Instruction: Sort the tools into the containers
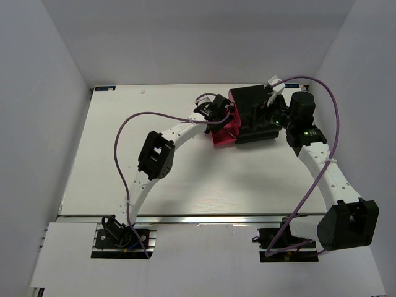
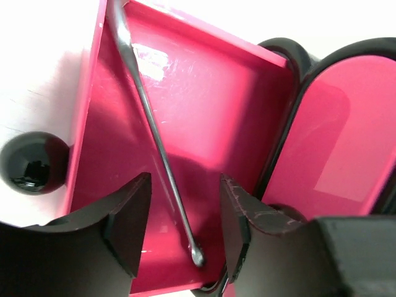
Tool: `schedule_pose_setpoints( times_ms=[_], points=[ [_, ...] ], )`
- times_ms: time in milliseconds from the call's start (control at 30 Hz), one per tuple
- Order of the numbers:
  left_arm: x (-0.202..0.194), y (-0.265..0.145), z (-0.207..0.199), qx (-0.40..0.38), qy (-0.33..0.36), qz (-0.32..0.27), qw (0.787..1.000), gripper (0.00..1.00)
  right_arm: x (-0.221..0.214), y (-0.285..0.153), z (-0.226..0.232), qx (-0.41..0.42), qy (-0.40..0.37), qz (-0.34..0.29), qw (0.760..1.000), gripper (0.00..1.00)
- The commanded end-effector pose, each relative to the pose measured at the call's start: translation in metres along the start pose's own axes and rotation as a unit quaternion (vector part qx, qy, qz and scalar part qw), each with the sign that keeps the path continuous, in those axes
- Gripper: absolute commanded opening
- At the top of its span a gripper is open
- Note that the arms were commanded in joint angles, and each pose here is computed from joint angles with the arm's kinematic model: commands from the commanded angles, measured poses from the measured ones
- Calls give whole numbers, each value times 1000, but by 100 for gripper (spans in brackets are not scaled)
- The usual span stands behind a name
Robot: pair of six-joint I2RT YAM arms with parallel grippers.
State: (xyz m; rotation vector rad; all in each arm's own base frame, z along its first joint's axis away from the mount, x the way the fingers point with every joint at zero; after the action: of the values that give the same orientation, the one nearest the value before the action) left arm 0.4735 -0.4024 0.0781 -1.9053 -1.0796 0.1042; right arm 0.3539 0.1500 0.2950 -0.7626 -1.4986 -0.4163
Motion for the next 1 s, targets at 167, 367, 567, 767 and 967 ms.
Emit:
schedule_pose_setpoints(
  times_ms=[167, 367, 567, 767, 967],
  points=[
    [62, -89, -47, -71, 39, -78, 994, 58, 8, -5, 4, 10, -15, -17, 1000, 81],
    [97, -125, -58, -93, 75, -120, 986, 48, 4, -5, 10, 31, -21, -10, 999, 81],
    [136, -126, -10, -58, 70, -122, 988, 2, 6, -5, 15, 56, -33, -10, 998, 79],
    [120, -99, 54, -27, 81, -31, 996, 12, 6, -4, 11, 48, -38, -4, 998, 45],
    [81, -61, 80, -1, 116, 57, 992, 25, 18, -6, -36, -103, -4, -3, 995, 0]
  ],
)
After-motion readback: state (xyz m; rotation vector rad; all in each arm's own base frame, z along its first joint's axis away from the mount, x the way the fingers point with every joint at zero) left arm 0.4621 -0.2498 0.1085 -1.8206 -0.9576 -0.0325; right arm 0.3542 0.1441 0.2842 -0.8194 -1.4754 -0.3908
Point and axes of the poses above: each gripper's point midway between its finger pads, its own y axis out along the fingers, its own z axis along the line the jaws close on, x = y × z, the point moved 2 cm from there along -y, back along the fingers, and after that the axes turned 6 degrees about -y, right-handed, at the moved point
